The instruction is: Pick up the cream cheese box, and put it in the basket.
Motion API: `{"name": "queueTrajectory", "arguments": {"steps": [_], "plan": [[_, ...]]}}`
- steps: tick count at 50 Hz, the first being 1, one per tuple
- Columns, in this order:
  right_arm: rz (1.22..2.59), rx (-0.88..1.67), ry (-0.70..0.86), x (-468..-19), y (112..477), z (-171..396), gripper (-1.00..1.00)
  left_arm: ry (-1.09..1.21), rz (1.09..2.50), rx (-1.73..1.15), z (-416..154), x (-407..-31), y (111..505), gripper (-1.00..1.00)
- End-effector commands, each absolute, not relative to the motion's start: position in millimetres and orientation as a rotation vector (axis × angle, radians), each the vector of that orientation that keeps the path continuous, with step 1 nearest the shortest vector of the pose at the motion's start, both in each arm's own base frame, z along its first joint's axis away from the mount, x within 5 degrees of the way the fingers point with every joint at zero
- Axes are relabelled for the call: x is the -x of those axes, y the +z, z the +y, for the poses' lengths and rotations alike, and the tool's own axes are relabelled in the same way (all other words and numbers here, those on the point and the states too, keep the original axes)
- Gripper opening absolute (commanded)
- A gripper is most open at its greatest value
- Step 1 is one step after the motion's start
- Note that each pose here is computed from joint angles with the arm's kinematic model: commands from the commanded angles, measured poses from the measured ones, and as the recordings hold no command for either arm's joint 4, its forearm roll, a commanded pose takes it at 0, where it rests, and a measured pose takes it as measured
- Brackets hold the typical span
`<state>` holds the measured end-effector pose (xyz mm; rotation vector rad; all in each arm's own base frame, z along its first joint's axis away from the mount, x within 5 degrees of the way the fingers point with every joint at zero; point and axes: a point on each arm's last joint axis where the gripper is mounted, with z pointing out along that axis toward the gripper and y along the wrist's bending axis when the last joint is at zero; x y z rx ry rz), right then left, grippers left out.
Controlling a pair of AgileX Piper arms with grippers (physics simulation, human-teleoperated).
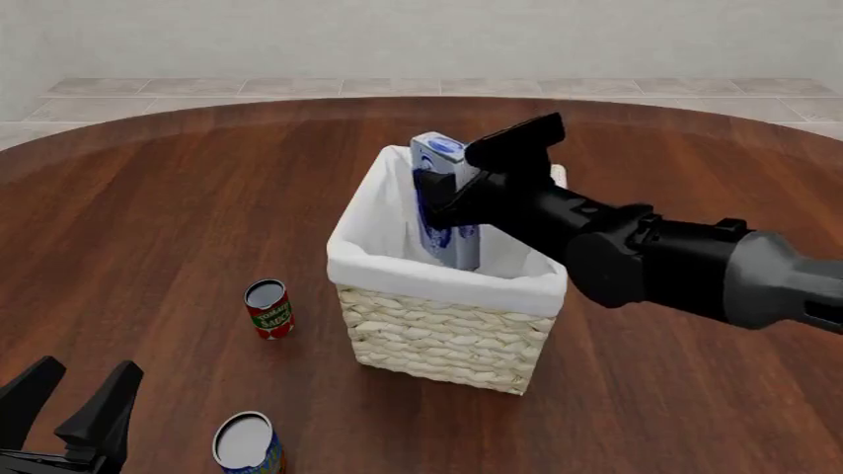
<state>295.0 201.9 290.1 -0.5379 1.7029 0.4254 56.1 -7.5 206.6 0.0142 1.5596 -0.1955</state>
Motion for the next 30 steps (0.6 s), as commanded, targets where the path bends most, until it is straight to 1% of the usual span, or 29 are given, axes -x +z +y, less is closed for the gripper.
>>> {"name": "queueTrajectory", "arguments": {"steps": [1,19,26,30], "plan": [[1.702,0.528,0.427,-296,288,201,1.0,-0.196,1.559,-0.016,-8,-56,207,1.0],[1.696,0.524,0.424,-292,288,196,1.0,-0.198,1.558,-0.018,-8,-56,207,1.0],[1.67,0.532,0.421,-278,297,188,1.0,-0.199,1.558,-0.016,-8,-56,207,1.0],[1.652,0.537,0.426,-261,305,180,1.0,-0.205,1.559,-0.024,-8,-56,207,1.0]]}}
